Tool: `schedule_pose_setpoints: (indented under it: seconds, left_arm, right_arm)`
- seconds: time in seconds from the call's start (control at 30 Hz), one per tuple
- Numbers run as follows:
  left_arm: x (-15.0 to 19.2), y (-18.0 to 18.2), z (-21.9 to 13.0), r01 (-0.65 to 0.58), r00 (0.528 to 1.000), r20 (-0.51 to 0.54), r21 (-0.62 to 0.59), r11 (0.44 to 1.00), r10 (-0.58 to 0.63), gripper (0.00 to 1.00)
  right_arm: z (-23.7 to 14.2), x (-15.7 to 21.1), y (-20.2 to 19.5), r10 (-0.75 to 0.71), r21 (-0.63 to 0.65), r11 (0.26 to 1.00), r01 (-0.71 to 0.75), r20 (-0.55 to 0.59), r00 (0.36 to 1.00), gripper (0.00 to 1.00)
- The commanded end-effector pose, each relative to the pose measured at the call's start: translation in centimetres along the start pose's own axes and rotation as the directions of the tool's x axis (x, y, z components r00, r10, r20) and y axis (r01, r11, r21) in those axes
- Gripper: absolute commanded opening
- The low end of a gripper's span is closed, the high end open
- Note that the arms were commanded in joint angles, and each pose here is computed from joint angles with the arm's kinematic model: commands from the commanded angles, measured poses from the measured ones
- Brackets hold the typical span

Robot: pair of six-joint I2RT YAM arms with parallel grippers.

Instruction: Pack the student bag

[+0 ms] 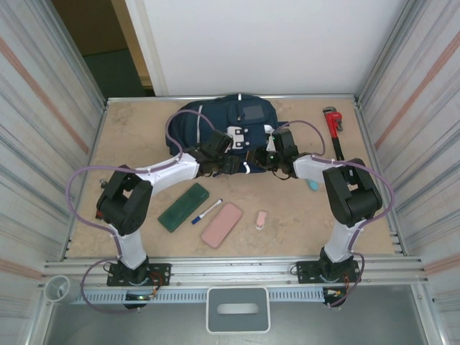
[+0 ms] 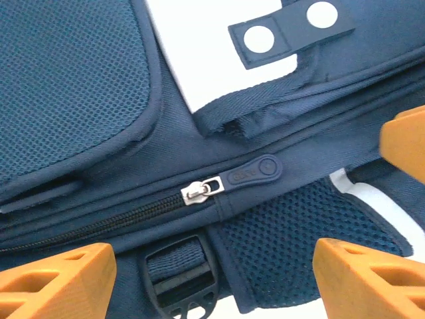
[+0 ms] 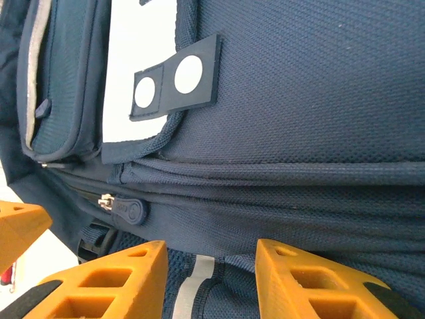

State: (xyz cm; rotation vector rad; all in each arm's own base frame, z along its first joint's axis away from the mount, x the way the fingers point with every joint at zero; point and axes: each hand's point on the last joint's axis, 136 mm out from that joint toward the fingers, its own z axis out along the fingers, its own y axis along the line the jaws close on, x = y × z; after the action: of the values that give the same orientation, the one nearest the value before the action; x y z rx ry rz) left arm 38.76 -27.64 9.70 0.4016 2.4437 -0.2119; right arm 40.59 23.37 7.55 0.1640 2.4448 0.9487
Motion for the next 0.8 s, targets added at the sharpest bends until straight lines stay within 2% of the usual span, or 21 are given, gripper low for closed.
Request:
schedule_pose_setpoints:
  seconds: [0.0, 0.3, 0.43, 0.6, 0.7, 0.77]
  left_arm:
    - [-1.3, 0.7, 0.8, 0.008, 1.0, 0.014, -0.054, 0.998, -0.007, 0.8]
    - [-2.2, 0.3, 3.9, -0.031, 1.0, -0.008, -0.092, 0.995, 0.03, 0.84]
    - [-1.5, 0.7, 5.1, -0.077, 0.996, -0.046, -0.148, 0.986, 0.071, 0.84]
    - [-0.3, 1.6, 5.5, -0.126, 0.99, -0.09, -0.204, 0.971, 0.11, 0.76]
    - [-0.4, 1.9, 5.0, -0.144, 0.988, -0.091, -0.225, 0.964, 0.127, 0.67]
    - [-0.9, 1.8, 4.5, -0.149, 0.988, -0.074, -0.23, 0.962, 0.136, 0.66]
  right_arm:
    - [-0.5, 0.3, -0.9, 0.009, 0.02, 1.0, -0.009, -0.015, 1.0, 0.39]
    - [-0.6, 1.2, -2.2, 0.03, 0.032, 0.999, -0.029, -0.024, 0.999, 0.4]
    - [-0.6, 1.3, -2.4, 0.032, 0.03, 0.999, -0.031, -0.03, 0.999, 0.4]
    - [-0.4, 1.7, -3.3, 0.045, 0.04, 0.998, -0.043, -0.044, 0.998, 0.4]
    - [-0.2, 1.9, -3.9, 0.053, 0.051, 0.997, -0.051, -0.048, 0.997, 0.41]
    - [-0.1, 2.1, -4.1, 0.059, 0.049, 0.997, -0.056, -0.056, 0.997, 0.41]
